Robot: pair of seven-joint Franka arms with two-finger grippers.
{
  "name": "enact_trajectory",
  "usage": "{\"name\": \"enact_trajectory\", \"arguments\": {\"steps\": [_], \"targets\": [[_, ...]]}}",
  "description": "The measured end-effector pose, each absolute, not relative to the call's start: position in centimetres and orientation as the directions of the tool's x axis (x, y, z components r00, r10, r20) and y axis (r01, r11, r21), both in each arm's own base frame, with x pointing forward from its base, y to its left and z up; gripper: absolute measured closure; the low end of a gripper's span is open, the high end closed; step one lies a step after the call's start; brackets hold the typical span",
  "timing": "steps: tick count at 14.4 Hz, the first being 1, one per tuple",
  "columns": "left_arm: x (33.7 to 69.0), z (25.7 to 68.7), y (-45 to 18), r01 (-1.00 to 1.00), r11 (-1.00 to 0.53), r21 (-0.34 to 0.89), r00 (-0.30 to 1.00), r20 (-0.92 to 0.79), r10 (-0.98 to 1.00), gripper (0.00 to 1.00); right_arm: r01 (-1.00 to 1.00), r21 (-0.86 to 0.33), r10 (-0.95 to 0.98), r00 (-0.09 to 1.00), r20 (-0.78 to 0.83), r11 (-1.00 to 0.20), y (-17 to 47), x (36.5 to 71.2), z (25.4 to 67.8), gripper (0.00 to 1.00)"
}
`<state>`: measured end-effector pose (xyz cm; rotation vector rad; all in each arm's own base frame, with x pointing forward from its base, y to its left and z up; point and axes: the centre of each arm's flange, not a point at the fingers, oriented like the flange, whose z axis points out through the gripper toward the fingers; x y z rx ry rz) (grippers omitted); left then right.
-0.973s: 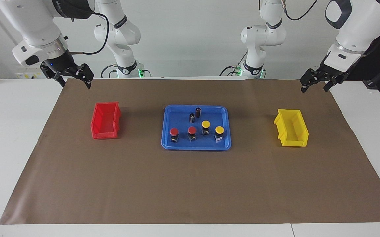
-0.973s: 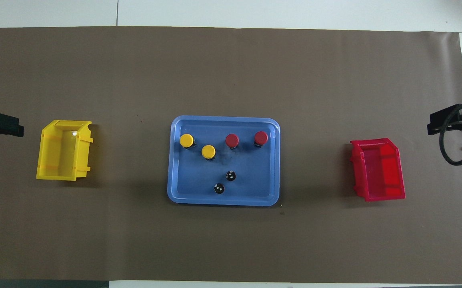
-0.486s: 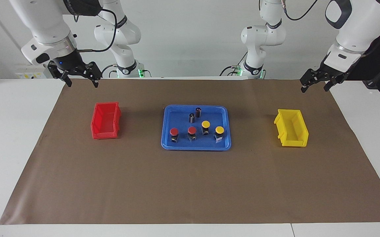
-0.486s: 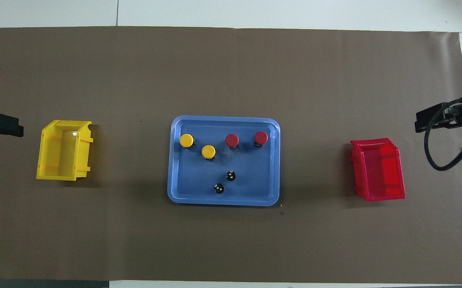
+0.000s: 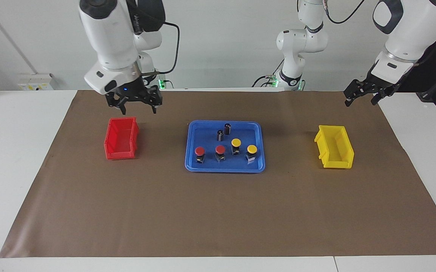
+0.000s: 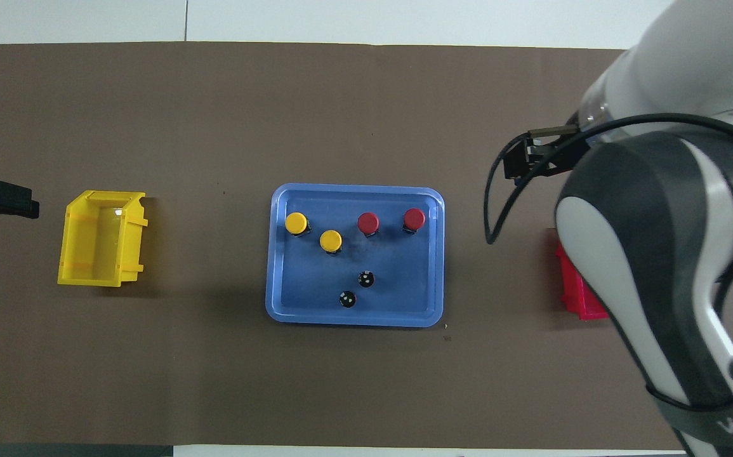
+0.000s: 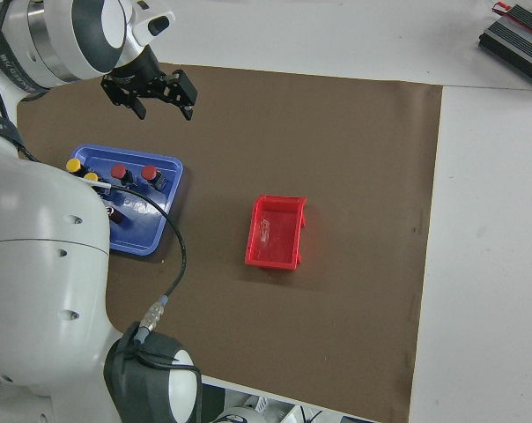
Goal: Sort red and yellow buttons by color
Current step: 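Grasp a red button with the right gripper while the left gripper grasps a yellow button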
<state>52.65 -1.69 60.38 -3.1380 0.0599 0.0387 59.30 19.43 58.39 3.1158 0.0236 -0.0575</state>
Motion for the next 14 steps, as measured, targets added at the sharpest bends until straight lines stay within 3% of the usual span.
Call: {"name": "enact_trajectory", "arguments": {"steps": [5, 9, 14], "targets": [[52.6, 59.2, -2.3, -0.050, -0.999, -0.002, 0.998, -0.040, -0.050, 0.00, -0.026, -0.012, -0.027, 0.999, 0.024, -1.000, 26.9, 61.8, 48.8, 0.00], [52.6, 58.2, -2.6, -0.056, -0.998, -0.003, 0.998, -0.037, -0.055, 0.00, -0.041, -0.022, -0.042, 0.999, 0.025, -0.999, 30.3, 59.8, 41.6, 0.00], [52.5, 55.6, -6.7, -0.029, -1.000, -0.006, 0.999, -0.028, -0.029, 0.00, -0.032, -0.018, -0.032, 0.999, 0.008, -0.999, 30.9, 58.3, 36.3, 0.08]]}}
